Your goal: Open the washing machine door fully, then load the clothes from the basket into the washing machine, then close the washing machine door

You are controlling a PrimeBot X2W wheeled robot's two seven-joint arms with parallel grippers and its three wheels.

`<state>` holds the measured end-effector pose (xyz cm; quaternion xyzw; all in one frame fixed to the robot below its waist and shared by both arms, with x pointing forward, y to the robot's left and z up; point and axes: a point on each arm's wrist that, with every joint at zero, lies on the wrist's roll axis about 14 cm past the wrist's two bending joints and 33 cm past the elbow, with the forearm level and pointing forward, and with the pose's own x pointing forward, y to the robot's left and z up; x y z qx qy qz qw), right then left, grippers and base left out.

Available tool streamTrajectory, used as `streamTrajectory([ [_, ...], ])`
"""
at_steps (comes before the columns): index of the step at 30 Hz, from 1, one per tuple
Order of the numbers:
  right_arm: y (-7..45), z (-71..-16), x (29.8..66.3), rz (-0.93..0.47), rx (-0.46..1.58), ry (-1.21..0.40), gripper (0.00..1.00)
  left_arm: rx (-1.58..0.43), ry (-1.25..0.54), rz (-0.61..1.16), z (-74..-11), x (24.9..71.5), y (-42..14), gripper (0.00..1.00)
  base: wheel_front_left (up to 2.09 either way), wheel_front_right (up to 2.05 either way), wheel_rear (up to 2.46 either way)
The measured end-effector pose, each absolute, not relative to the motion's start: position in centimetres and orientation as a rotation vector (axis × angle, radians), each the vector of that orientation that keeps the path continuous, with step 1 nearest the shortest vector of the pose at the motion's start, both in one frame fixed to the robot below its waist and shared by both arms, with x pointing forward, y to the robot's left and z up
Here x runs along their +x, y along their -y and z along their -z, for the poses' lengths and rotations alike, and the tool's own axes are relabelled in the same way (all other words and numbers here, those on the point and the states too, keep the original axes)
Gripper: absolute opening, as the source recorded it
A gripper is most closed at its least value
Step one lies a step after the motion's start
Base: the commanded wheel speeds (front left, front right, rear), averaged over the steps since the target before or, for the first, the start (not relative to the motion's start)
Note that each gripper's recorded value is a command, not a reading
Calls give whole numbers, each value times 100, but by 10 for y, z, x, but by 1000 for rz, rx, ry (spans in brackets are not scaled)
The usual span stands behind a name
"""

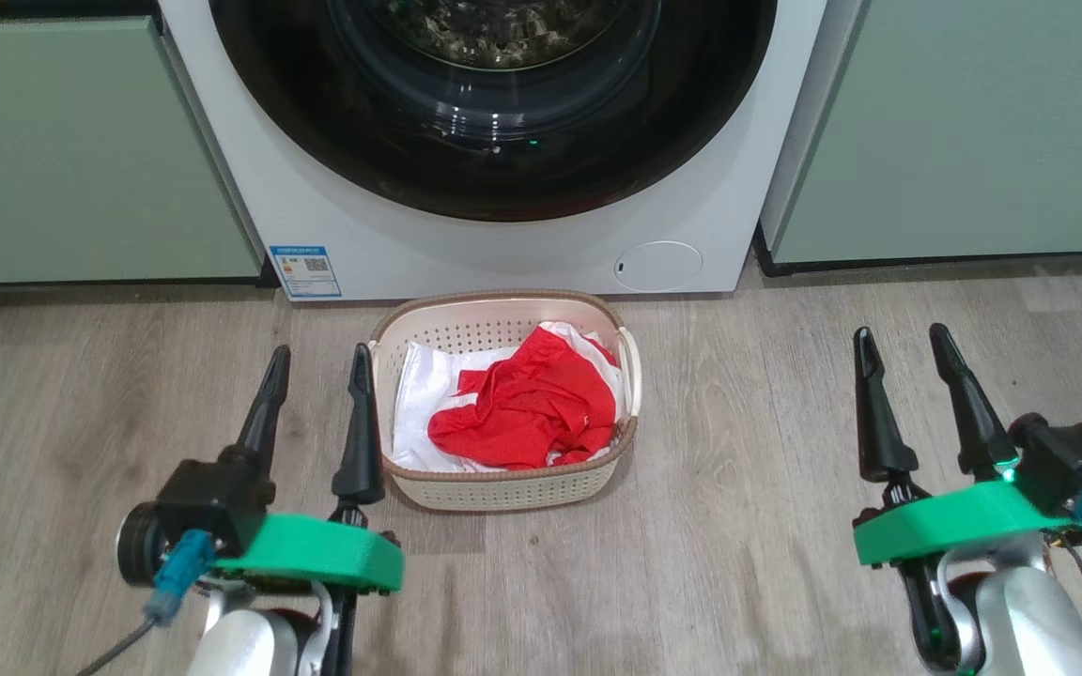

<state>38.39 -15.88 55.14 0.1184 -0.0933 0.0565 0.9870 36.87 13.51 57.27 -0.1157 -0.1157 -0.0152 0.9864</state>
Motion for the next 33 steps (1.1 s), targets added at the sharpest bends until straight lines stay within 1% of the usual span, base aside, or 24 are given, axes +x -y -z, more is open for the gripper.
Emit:
streamTrajectory([
  [5, 155, -547, 383, -123, 212, 184, 100, -197, 252, 40, -575, 366, -131, 100, 0, 0, 0],
  [15, 146, -538, 381, -149, 147, 168, 100, -101, 217, 93, -556, 363, -116, 100, 0, 0, 0],
  [23, 145, -521, 380, -147, 183, 115, 100, -108, 159, 104, -538, 362, -115, 100, 0, 0, 0],
  [33, 146, -517, 379, -141, 188, 101, 100, -132, 145, 100, -535, 363, -115, 100, 0, 0, 0],
])
